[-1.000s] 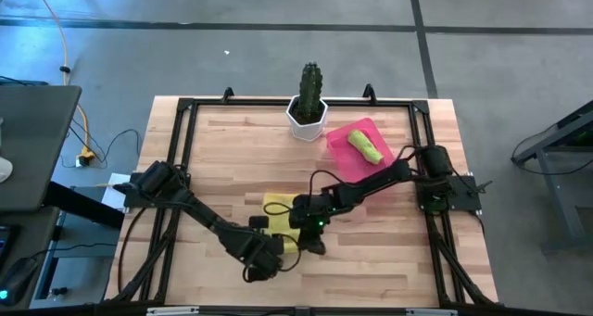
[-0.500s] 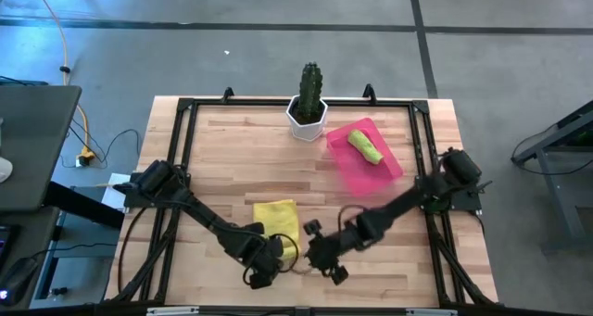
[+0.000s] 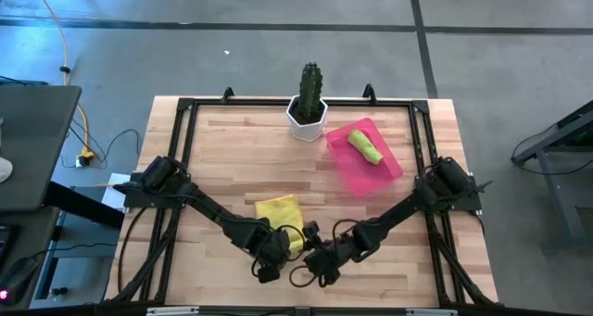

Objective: Roll microfiber towels into tight, uniform cylinder then place into a basket
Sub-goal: Roll the yellow towel

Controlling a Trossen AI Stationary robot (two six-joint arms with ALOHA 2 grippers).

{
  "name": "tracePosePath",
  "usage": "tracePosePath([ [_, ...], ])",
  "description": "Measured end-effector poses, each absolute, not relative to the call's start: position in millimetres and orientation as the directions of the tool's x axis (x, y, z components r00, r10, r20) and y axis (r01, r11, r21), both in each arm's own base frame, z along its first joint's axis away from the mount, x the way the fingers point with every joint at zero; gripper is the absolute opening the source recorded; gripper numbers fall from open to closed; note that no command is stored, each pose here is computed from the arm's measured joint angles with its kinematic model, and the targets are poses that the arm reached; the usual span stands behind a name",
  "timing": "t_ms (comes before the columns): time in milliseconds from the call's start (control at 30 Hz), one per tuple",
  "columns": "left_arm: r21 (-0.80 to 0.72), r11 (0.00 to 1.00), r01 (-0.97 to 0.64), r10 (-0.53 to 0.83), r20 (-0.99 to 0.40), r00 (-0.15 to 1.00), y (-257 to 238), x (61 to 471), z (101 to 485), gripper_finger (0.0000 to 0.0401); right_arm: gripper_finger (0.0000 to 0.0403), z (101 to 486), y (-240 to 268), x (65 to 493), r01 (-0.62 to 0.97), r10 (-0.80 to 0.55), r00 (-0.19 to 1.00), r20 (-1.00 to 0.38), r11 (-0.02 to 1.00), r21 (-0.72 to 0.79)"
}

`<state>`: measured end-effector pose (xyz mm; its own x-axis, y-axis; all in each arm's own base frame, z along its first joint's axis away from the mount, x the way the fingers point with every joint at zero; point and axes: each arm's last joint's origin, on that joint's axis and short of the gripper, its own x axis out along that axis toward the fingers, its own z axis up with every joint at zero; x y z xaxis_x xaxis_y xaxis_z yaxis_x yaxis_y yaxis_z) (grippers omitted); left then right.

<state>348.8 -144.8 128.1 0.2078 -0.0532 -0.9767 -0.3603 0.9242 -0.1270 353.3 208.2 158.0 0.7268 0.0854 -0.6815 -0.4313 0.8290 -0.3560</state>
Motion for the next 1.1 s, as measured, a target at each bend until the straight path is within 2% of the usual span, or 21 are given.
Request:
tracePosePath([
  [267,-0.135,0.936,-0.325,-0.067,-0.975,0.213,-142.7,346.6,124.5,0.0005,0.0166,154.9,199.9,355.3,-0.444,0.096,0.691,-0.717,0.839,-0.316],
  [567,-0.087,0.964,-0.253,-0.027,-0.973,0.23,-156.5,340.3,124.4,0.0005,0.0139,152.4,197.9,353.3,-0.438,0.076,0.669,-0.74,0.844,-0.309],
  [833,-0.056,0.976,-0.209,-0.004,-0.971,0.24,-158.4,339.3,124.4,0.0005,0.0133,142.4,189.2,334.5,-0.442,-0.042,0.509,-0.86,0.844,-0.303],
  [1000,-0.068,0.974,-0.216,-0.015,-0.972,0.235,-155.0,341.0,124.4,0.0005,0.0133,159.1,178.5,322.0,-0.447,-0.092,0.446,-0.89,0.839,-0.311],
  [1100,-0.071,0.974,-0.216,-0.018,-0.97,0.241,-155.2,341.4,124.3,0.0005,0.0133,170.2,166.9,315.1,-0.385,-0.076,0.5,-0.863,0.872,-0.301],
])
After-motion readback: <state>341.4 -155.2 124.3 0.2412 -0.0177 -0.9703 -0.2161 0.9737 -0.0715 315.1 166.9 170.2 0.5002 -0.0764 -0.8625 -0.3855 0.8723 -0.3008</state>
